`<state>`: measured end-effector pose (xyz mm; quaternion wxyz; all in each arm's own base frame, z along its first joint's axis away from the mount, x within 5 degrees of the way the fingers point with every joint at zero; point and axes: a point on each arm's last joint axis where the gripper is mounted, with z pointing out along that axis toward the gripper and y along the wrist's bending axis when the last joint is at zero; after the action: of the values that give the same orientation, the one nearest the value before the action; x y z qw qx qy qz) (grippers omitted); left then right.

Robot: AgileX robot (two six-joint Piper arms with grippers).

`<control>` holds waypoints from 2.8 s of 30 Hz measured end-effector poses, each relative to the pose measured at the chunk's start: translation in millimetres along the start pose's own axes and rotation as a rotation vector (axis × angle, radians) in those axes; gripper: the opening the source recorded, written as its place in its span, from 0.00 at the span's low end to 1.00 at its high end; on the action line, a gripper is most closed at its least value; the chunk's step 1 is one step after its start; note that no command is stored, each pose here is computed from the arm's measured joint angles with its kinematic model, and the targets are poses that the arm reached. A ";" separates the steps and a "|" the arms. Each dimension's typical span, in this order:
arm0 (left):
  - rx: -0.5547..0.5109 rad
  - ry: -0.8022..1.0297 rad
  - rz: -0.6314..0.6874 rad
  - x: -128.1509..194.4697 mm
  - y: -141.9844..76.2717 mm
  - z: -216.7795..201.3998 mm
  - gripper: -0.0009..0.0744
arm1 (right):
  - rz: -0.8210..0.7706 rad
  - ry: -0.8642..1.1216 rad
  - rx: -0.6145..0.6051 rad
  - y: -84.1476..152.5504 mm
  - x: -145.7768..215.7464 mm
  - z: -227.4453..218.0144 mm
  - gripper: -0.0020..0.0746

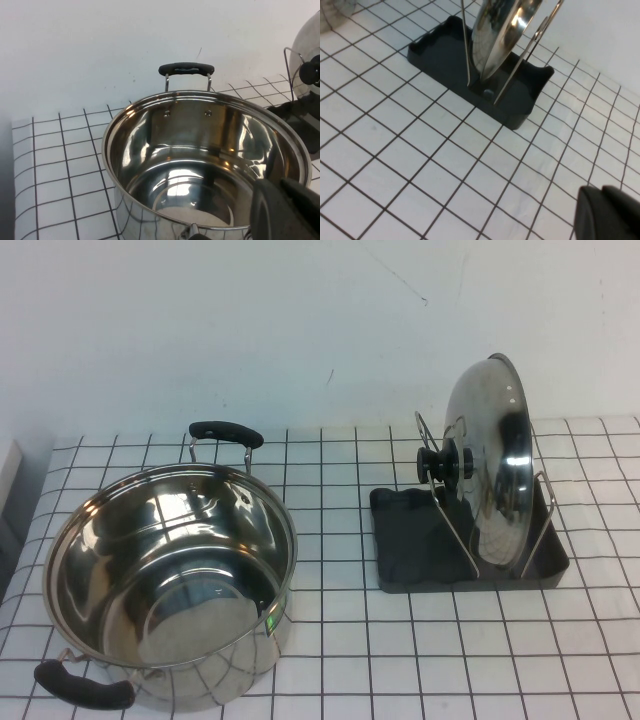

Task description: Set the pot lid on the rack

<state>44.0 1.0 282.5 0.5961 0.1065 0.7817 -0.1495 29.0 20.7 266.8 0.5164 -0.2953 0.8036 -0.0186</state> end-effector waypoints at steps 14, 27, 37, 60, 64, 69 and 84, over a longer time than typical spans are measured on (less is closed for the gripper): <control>-0.001 0.003 -0.008 0.6 0.1 0.3 0.01 | 0.001 -0.004 0.002 -0.1 -0.4 0.0 0.03; -0.065 -0.109 -0.076 31.7 -6.8 23.7 0.01 | 0.002 -0.004 0.002 -0.1 -0.4 0.0 0.03; -0.301 -0.156 -0.212 78.9 8.5 31.6 0.01 | 0.002 -0.004 0.002 -0.1 -0.4 0.0 0.03; -0.370 -0.010 -0.142 102.9 13.2 35.4 0.01 | 0.004 -0.008 0.000 0.2 -0.5 -0.3 0.03; -0.370 -0.006 -0.129 103.0 13.2 35.4 0.01 | 0.004 -0.008 0.000 0.2 -0.5 -0.3 0.03; -0.371 -0.004 -0.125 103.0 13.1 35.2 0.01 | 0.004 -0.008 0.000 0.2 -0.5 -0.3 0.03; -0.368 0.022 0.000 103.2 13.3 35.1 0.01 | 0.004 -0.008 0.000 0.2 -0.5 -0.3 0.03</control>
<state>52.6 -0.4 173.0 0.5968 -0.0025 0.8024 -0.0026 28.8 21.0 267.3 0.5195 -0.2936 0.8023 -0.0163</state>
